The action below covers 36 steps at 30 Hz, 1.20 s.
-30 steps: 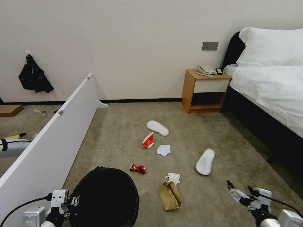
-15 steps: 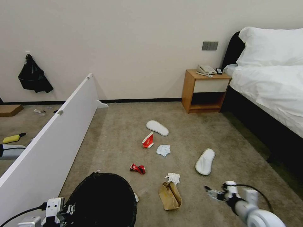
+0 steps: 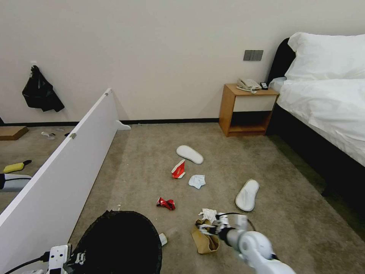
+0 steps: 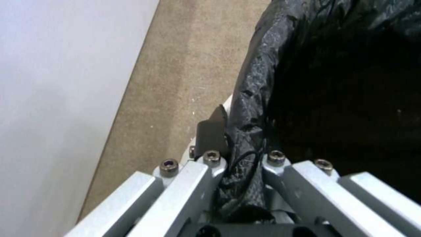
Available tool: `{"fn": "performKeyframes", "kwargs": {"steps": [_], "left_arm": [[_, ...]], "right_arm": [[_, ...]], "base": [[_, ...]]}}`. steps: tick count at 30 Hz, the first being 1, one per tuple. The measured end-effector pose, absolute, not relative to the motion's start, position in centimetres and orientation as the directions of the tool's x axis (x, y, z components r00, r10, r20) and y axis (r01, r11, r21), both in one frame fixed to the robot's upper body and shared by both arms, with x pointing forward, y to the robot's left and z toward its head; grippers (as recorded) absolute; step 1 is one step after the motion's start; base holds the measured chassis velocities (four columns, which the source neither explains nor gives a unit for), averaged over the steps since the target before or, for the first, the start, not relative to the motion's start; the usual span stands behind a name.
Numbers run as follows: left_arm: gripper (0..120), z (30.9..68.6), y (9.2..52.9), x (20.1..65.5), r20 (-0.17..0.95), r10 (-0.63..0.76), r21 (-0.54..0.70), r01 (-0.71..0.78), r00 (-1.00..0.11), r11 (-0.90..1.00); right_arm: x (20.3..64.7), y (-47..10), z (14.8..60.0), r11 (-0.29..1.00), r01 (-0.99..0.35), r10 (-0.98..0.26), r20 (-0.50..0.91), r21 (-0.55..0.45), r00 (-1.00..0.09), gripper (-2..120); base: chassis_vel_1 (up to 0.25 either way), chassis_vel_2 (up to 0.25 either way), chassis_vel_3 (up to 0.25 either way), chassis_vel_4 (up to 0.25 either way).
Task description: Pick up the trash bin, then pick up the garbage from the floor and place it into the trash bin.
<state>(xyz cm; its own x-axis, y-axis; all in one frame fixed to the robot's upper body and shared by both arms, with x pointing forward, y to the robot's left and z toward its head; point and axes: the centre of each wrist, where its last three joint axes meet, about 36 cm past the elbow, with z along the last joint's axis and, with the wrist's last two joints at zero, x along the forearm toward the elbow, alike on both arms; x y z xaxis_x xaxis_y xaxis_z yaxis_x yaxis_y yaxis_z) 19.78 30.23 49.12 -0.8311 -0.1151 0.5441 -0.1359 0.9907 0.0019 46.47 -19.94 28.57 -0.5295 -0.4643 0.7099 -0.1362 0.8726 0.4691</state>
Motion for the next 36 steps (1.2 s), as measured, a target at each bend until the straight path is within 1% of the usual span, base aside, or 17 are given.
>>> {"fn": "performKeyframes", "kwargs": {"steps": [2, 5, 10, 16, 20, 29, 34, 36], "left_arm": [[3, 49.2, 30.2, 19.7, 0.543, -0.117, 0.002, -0.138, -0.831, 0.990], [3, 49.2, 30.1, 19.5, 0.542, -0.124, 0.009, -0.142, -0.831, 0.990], [3, 49.2, 29.9, 19.6, 0.540, -0.122, 0.009, -0.139, -0.833, 0.990], [3, 49.3, 29.8, 19.7, 0.536, -0.119, 0.010, -0.134, -0.836, 0.991], [3, 49.4, 29.8, 19.7, 0.536, -0.117, 0.011, -0.132, -0.836, 0.991], [3, 49.4, 29.7, 19.9, 0.534, -0.110, 0.008, -0.125, -0.838, 0.992], [3, 49.4, 29.7, 19.9, 0.534, -0.107, 0.007, -0.122, -0.838, 0.992], [3, 49.4, 29.7, 19.9, 0.535, -0.107, 0.010, -0.121, -0.838, 0.993]], "right_arm": [[46.8, -19.5, 28.5, 0.880, -0.126, -0.452, 0.726, 0.458, -0.519, 100], [47.1, -19.2, 28.3, 0.919, -0.112, -0.383, 0.782, 0.379, -0.492, 100], [46.9, -19.3, 28.0, 0.935, -0.099, -0.344, 0.804, 0.340, -0.485, 100], [46.5, -20.3, 28.2, 0.943, -0.075, -0.316, 0.808, 0.323, -0.497, 100], [46.0, -21.1, 29.0, 0.963, -0.081, -0.261, 0.808, 0.258, -0.527, 100], [45.2, -22.1, 29.8, 0.971, -0.078, -0.231, 0.804, 0.226, -0.548, 100], [44.9, -22.4, 29.3, 0.972, -0.069, -0.225, 0.812, 0.224, -0.538, 100], [44.7, -22.4, 28.5, 0.972, -0.059, -0.225, 0.823, 0.228, -0.522, 100]], "base": [[0.000, 0.000, 0.000, 0.000], [0.000, 0.000, 0.000, 0.000], [0.000, 0.000, 0.000, 0.000], [0.000, 0.000, 0.000, 0.000], [0.000, 0.000, 0.000, 0.000], [0.000, 0.000, 0.000, 0.000], [0.000, 0.000, 0.000, 0.000], [0.000, 0.000, 0.000, 0.000]]}}
